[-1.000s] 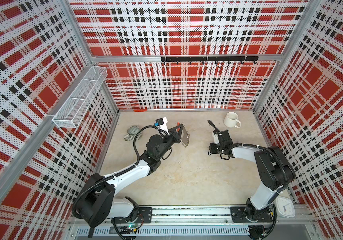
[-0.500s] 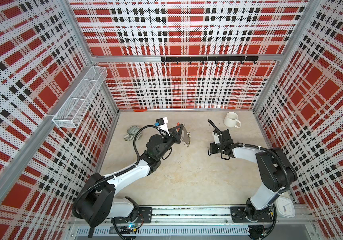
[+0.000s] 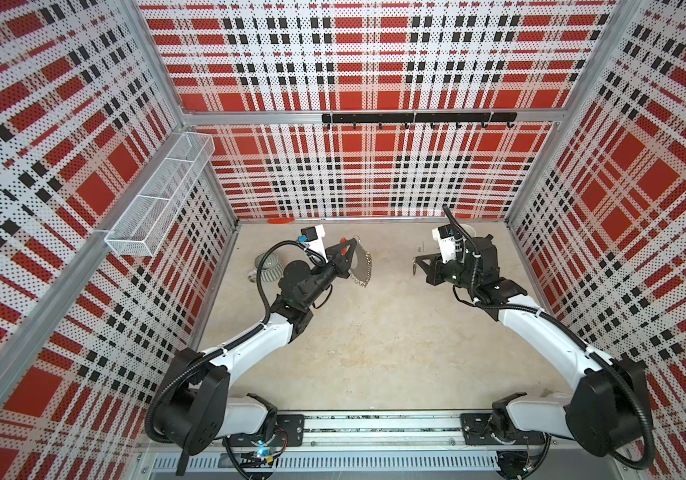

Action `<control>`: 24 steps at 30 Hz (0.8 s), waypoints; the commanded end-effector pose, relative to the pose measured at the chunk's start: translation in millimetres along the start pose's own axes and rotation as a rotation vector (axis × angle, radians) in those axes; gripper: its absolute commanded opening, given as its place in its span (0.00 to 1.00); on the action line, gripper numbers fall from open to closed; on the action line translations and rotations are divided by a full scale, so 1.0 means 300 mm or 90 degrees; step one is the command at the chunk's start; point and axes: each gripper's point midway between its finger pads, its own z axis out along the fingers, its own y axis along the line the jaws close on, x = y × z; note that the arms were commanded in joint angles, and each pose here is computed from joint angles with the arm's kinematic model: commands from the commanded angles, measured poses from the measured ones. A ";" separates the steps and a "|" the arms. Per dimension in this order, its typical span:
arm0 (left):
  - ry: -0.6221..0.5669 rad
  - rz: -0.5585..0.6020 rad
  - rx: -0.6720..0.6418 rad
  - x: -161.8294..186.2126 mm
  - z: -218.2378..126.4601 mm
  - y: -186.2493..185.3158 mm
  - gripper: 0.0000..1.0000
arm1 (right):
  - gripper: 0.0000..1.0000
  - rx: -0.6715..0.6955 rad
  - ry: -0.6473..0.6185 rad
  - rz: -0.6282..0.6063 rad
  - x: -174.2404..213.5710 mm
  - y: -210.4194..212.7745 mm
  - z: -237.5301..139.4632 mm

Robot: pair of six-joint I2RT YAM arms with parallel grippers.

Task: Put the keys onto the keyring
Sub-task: 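Lift the key and carry it with the right gripper toward the plate ring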

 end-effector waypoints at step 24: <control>-0.055 0.159 0.244 0.029 -0.069 -0.280 0.00 | 0.00 -0.294 -0.029 -0.098 -0.174 0.511 -0.029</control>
